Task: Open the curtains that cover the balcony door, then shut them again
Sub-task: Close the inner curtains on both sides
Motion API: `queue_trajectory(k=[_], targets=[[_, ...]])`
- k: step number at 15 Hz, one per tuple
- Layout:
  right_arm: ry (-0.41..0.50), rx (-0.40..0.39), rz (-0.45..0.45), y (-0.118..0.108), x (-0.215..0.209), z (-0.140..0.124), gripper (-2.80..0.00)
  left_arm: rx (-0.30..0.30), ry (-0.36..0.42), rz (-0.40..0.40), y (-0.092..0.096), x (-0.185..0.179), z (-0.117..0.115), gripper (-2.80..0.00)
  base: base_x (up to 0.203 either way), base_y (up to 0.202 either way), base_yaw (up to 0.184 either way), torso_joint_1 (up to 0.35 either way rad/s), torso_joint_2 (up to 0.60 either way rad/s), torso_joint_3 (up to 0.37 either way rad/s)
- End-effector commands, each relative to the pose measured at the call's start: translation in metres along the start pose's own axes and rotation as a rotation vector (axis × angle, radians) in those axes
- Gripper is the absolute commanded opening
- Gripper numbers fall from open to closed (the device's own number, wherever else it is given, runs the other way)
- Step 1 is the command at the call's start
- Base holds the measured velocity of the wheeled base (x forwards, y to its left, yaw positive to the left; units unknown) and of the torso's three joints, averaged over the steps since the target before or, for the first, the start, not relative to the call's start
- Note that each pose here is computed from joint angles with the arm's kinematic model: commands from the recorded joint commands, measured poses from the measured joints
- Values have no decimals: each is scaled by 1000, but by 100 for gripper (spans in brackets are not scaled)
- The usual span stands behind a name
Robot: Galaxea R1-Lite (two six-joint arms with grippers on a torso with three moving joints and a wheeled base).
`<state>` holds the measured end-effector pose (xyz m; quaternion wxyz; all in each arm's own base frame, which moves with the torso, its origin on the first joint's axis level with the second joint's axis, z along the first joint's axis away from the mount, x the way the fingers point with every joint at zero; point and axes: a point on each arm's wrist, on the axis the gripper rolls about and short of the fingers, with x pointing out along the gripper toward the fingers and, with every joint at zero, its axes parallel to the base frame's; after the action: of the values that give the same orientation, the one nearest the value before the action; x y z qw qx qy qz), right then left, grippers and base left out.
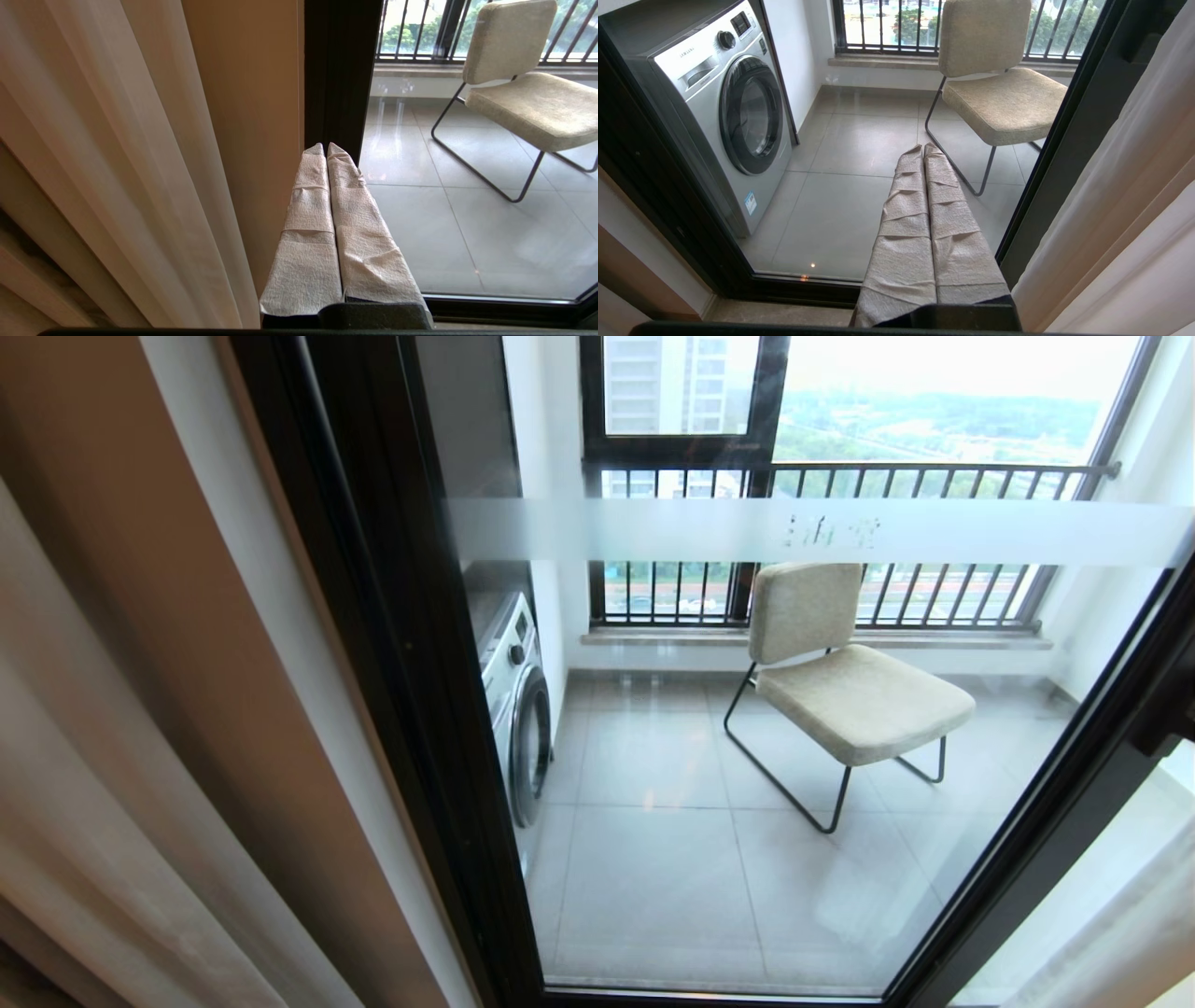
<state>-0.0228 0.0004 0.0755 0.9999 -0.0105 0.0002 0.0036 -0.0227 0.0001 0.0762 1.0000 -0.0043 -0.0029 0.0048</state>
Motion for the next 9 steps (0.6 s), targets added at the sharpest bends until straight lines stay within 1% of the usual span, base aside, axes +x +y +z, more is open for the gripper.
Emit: queue_trajectory(k=[1, 9], targets=[[0, -1, 0, 0, 0, 0, -280, -1, 0, 0, 0, 0, 0, -280, 0, 0, 0, 0, 0, 0], [0, -1, 0, 0, 0, 0, -280, -1, 0, 1, 0, 0, 0, -280, 0, 0, 0, 0, 0, 0]])
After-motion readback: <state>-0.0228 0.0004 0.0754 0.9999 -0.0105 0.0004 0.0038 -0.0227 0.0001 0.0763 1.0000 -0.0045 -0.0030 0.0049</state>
